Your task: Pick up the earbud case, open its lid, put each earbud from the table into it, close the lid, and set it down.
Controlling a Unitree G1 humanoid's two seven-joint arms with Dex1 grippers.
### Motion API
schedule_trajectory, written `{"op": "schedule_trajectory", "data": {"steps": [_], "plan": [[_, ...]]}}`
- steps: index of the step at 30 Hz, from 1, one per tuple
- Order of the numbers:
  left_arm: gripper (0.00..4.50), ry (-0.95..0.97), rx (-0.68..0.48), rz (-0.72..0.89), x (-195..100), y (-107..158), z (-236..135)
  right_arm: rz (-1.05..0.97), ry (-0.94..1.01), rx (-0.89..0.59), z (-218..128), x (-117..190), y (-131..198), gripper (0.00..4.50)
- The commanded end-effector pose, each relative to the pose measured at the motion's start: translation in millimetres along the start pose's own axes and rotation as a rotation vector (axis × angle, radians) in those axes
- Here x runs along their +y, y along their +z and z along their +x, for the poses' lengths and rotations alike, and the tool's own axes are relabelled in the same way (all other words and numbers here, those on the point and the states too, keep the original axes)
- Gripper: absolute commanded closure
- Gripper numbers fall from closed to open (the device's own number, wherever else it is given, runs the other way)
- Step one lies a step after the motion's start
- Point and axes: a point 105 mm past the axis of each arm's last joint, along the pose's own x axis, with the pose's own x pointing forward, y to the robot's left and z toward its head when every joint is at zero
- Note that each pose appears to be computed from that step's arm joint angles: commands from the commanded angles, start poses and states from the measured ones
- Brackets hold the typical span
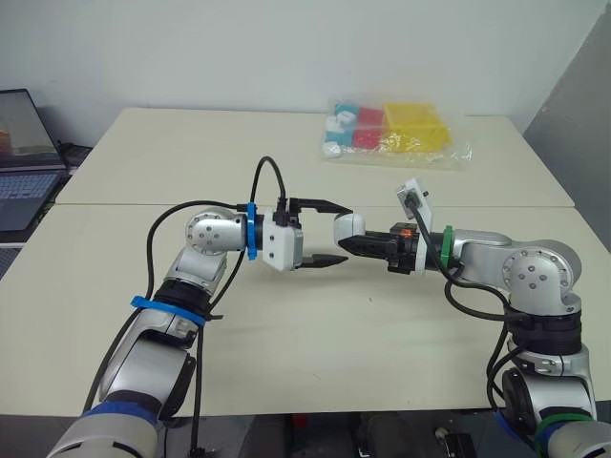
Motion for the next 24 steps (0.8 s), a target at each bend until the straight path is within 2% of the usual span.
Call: {"op": "schedule_trajectory", "data": {"steps": [1, 4, 7, 10, 14, 19, 22, 24], "plan": [[0.0, -0.061, 0.006, -0.176, 15.7, 14.5, -3.0, -0.178, -0.017, -0.003, -0.5, 3.2, 7.1, 3.68], [0.0, -0.127, 0.041, -0.264, 18.5, 20.0, -5.1, -0.333, -0.062, 0.055, 2.0, -4.5, -2.1, 3.68], [0.0, -0.199, 0.159, -0.303, 18.8, 14.2, -7.0, -0.547, -0.107, 0.13, 4.5, -13.5, -12.1, 3.68], [0.0, -0.249, 0.277, -0.329, 15.1, 4.6, -8.6, -0.64, -0.107, 0.147, 7.6, -14.0, -14.9, 3.68], [0.0, -0.283, 0.311, -0.308, 13.4, 5.5, -3.0, -0.743, -0.117, 0.175, 11.0, -16.0, -18.8, 3.68], [0.0, -0.263, 0.323, -0.299, 13.0, 3.4, 10.2, -0.761, -0.108, 0.144, 23.5, -6.9, -15.6, 3.68], [0.59, -0.278, 0.315, -0.298, 10.0, 3.2, 9.9, -0.762, -0.093, 0.135, 26.6, -2.8, -14.4, 3.68], [1.19, -0.306, 0.32, -0.282, 5.5, 3.1, 7.4, -0.756, -0.092, 0.134, 26.5, -3.0, -14.2, 3.68]]}}
